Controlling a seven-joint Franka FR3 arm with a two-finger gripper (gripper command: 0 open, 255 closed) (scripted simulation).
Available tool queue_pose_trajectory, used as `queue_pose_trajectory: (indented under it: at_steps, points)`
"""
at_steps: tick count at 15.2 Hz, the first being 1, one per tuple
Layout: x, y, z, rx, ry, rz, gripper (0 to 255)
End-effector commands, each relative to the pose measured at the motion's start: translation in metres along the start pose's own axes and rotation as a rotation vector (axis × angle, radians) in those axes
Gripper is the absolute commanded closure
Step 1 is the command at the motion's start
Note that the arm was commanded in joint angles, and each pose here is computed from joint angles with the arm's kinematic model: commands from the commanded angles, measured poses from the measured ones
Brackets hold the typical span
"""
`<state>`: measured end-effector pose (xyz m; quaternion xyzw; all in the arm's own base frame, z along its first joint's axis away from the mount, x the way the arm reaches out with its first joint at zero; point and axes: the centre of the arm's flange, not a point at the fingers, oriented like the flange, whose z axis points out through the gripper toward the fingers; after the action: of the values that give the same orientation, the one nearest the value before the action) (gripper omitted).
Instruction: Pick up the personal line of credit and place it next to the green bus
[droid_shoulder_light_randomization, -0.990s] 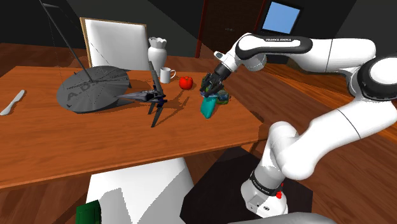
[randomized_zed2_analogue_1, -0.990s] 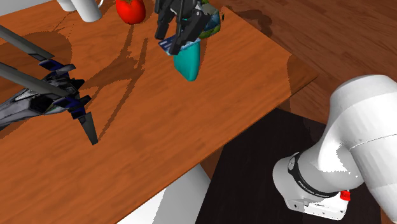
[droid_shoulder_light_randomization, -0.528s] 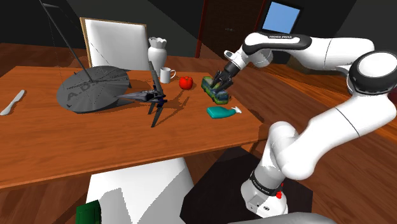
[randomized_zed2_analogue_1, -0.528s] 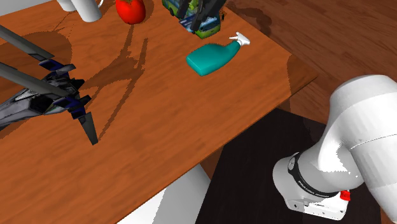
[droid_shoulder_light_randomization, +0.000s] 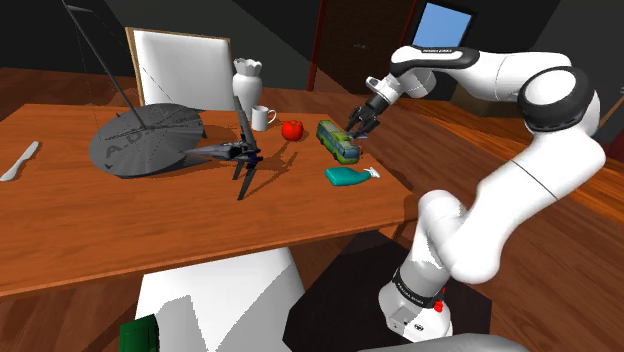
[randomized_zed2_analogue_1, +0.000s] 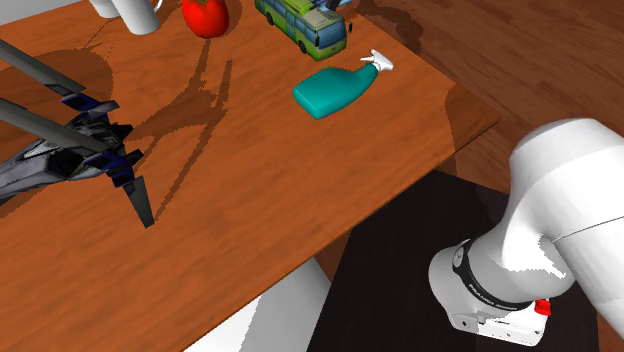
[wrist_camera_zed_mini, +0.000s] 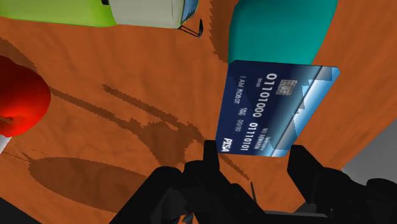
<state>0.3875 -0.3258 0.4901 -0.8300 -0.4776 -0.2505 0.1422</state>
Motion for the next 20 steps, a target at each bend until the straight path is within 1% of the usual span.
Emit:
queue_pose_trajectory:
  at_steps: [1, 12, 13, 20]
  points:
    - [-0.022, 0.009, -0.013, 0.000, -0.001, -0.001, 255]
    - [-0.129, 0.076, -0.084, 0.000, -0.001, -0.001, 255]
    - [-0.145, 0.086, -0.095, 0.000, -0.001, -0.001, 255]
    - [-0.165, 0.086, -0.064, 0.000, -0.001, -0.001, 255]
